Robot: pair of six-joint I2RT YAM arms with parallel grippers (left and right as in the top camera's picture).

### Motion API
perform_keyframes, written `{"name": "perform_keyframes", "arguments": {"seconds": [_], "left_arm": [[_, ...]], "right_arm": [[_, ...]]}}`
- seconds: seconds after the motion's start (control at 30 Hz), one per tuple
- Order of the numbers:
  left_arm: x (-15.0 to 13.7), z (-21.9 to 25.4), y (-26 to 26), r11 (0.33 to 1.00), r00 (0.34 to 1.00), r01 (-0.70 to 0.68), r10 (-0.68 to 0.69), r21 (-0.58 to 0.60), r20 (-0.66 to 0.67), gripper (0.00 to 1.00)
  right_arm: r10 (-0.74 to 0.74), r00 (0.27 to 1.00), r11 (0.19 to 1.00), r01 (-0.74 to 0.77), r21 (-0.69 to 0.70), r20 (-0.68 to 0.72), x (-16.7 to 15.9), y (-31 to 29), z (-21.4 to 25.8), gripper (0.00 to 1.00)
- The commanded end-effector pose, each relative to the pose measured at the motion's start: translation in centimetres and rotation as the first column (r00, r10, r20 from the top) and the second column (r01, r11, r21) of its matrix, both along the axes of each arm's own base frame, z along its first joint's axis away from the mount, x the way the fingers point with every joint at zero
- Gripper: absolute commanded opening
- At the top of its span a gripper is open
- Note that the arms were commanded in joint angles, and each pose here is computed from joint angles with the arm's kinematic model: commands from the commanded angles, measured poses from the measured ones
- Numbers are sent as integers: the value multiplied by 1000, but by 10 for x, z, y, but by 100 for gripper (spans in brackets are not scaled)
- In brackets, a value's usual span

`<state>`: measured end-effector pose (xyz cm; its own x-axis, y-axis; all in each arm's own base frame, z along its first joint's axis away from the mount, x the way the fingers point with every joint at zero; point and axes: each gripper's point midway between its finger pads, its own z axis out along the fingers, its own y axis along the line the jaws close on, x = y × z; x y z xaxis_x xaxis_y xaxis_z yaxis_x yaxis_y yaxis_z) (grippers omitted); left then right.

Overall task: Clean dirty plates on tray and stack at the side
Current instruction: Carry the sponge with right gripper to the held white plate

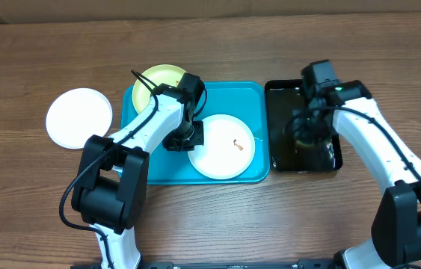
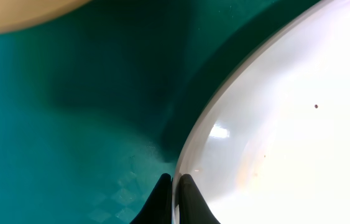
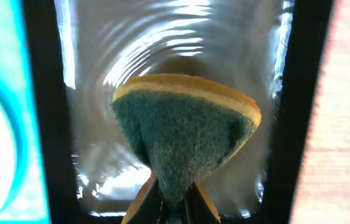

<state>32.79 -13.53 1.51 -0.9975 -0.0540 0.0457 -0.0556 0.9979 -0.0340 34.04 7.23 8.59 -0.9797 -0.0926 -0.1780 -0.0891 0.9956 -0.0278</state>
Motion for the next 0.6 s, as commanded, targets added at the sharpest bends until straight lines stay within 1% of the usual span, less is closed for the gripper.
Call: {"name": "perform_keyframes", "arguments": {"seconds": [0.0,0.1,0.17,0.37,0.57], "left_arm": [[-2,3,-6,1000,1000,-1,1,-14,7,4],[-2,3,-6,1000,1000,-2,2,-14,8,4],[-2,3,-6,1000,1000,-2,2,-14,8,4],[-2,3,-6,1000,1000,-1,1,-14,7,4],[-2,3,-6,1000,1000,-1,1,-14,8,4]], "right_arm": [[165,985,982,-169,84,49,3,38,17,4],[230,969,947,-245,208,91,2,78,25,4],[267,956,925,-289,247,118,2,98,29,4],[326,933,926,-348,149,151,0,115,25,4],[335,931,937,-345,47,146,0,126,9,4]]}}
